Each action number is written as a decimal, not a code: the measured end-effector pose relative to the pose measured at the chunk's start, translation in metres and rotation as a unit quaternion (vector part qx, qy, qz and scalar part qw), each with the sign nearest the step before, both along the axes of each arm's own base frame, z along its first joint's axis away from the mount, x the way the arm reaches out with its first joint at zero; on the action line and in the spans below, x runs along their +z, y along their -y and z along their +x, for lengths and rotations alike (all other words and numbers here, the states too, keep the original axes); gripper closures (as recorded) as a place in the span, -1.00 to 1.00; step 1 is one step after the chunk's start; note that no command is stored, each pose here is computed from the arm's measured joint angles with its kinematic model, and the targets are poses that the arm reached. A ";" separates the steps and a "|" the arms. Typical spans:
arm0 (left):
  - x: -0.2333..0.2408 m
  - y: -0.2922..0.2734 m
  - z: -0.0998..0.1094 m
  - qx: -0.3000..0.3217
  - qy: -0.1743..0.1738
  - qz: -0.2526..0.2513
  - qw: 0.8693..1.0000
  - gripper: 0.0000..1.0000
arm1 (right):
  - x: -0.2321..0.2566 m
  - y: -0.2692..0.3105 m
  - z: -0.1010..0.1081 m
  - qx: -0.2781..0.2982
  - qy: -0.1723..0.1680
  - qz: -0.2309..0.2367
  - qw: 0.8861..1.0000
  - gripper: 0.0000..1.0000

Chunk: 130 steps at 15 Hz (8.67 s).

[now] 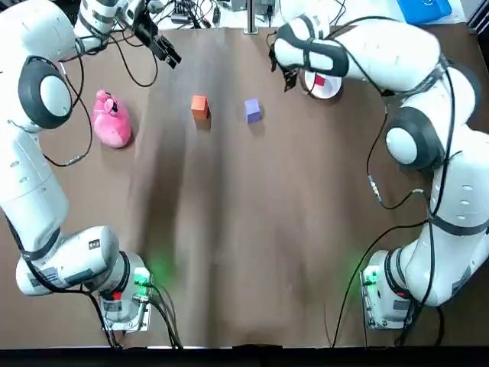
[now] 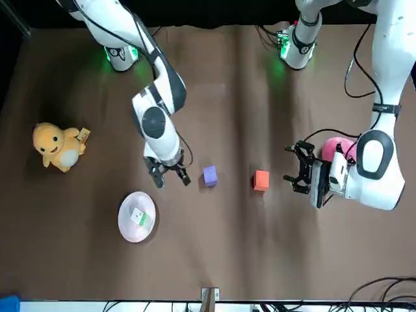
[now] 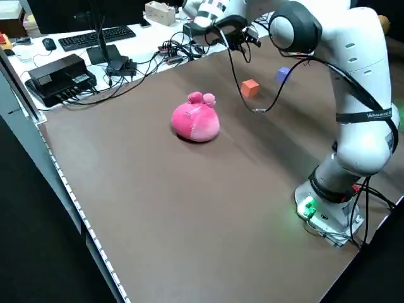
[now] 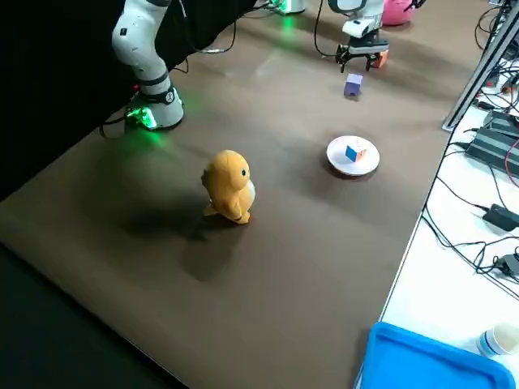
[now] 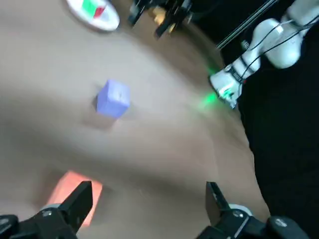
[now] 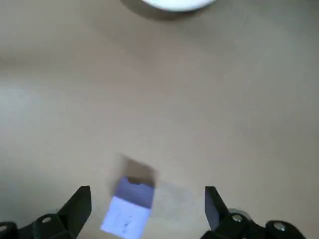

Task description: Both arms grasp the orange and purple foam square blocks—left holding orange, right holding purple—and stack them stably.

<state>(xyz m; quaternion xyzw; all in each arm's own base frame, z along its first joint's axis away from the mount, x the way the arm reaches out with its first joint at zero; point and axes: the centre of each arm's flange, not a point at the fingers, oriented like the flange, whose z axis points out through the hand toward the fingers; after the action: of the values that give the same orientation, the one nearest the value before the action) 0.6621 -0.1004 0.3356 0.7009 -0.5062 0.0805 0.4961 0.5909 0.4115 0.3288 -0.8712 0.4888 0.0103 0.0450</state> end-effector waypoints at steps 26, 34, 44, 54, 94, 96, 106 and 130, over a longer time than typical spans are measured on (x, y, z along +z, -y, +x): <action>-0.200 0.023 -0.044 0.040 0.229 -0.238 0.943 -0.99 | -0.116 -0.077 -0.022 -0.152 0.013 0.055 0.987 -1.00; -0.221 0.013 -0.057 0.034 0.261 -0.248 0.933 -0.99 | -0.125 -0.078 -0.027 -0.156 -0.003 0.051 0.987 -0.69; -0.250 0.013 -0.059 0.045 0.252 -0.255 0.932 -0.99 | -0.085 -0.090 -0.018 -0.181 -0.052 0.071 0.980 -0.13; -0.270 0.014 -0.064 0.050 0.242 -0.259 0.934 -0.99 | -0.006 -0.089 -0.020 -0.172 -0.057 0.076 0.980 -0.13; -0.247 0.194 -0.078 0.016 0.354 -0.282 0.892 -0.17 | -0.007 -0.069 -0.005 -0.187 -0.059 0.072 0.978 -0.13; -0.252 0.198 -0.084 0.016 0.349 -0.280 0.894 -0.17 | -0.007 -0.070 -0.006 -0.186 -0.060 0.072 0.978 -0.13; -0.270 0.220 -0.101 0.010 0.338 -0.259 0.905 -0.17 | -0.003 -0.079 -0.011 -0.181 -0.060 0.077 0.979 -0.13; -0.282 0.220 -0.105 0.032 0.304 -0.255 0.917 -0.17 | -0.032 -0.113 -0.036 -0.215 -0.053 0.076 0.972 -0.13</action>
<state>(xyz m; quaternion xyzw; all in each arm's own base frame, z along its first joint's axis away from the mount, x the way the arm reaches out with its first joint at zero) 0.5567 -0.3203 0.0537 0.5083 -0.5724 0.4317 0.4771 0.5544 0.5249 0.2968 -0.7382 0.6638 0.0839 0.0860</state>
